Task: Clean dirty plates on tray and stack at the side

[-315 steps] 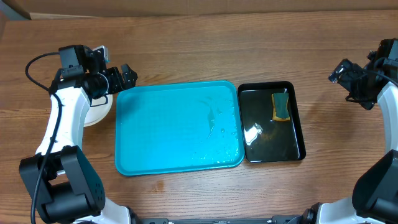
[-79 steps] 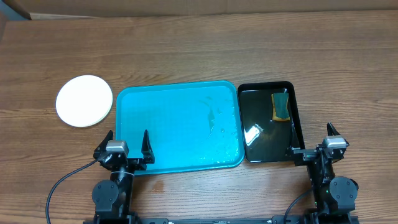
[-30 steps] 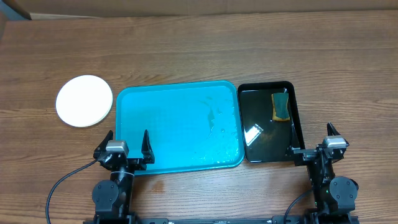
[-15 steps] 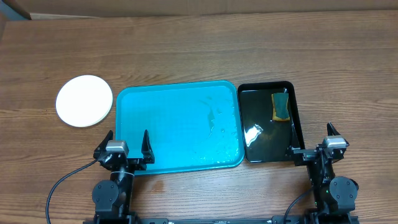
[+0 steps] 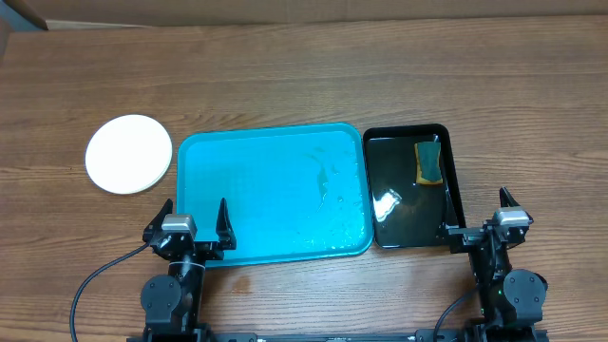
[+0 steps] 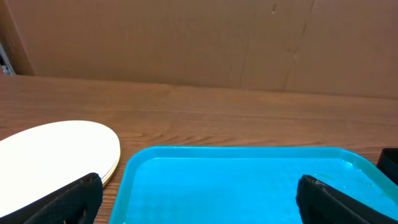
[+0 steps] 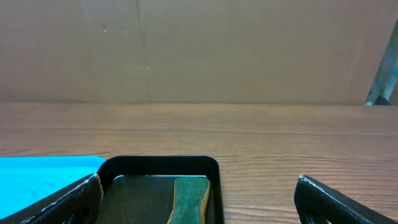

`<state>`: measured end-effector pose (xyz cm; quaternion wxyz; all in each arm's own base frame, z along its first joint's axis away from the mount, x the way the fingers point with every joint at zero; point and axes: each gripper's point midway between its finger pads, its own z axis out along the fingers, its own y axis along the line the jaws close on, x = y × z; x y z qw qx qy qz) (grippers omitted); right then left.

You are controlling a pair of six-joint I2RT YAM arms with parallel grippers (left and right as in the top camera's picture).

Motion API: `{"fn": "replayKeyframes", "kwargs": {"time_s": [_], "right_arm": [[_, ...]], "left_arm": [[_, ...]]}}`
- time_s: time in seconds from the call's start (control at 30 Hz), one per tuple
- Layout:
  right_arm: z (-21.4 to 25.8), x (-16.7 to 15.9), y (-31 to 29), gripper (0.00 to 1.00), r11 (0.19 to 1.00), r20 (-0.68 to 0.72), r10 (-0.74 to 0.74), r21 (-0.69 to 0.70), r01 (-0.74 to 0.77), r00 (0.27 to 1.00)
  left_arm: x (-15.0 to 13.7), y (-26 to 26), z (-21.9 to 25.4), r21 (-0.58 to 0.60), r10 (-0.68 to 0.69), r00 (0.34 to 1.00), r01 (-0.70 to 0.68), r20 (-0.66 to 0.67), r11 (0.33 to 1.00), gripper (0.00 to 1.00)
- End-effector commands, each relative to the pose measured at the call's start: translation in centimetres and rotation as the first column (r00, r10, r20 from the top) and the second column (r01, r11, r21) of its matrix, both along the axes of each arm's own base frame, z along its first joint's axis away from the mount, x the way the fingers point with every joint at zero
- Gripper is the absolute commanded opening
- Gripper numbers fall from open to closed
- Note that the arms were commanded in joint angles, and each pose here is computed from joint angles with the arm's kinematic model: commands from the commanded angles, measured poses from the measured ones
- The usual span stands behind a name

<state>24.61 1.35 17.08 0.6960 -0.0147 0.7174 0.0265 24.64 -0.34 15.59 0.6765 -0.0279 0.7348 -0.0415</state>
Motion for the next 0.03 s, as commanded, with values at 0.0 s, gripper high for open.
{"fn": "replayKeyframes", "kwargs": {"time_s": [0.0], "right_arm": [[-0.13,0.01,-0.17,1.00,1.000,0.006,-0.009,-0.004,0.009,1.000]], "left_arm": [[-0.03,0.37,-0.02,0.016,0.018,1.000,-0.018,0.005,1.000,1.00]]}}
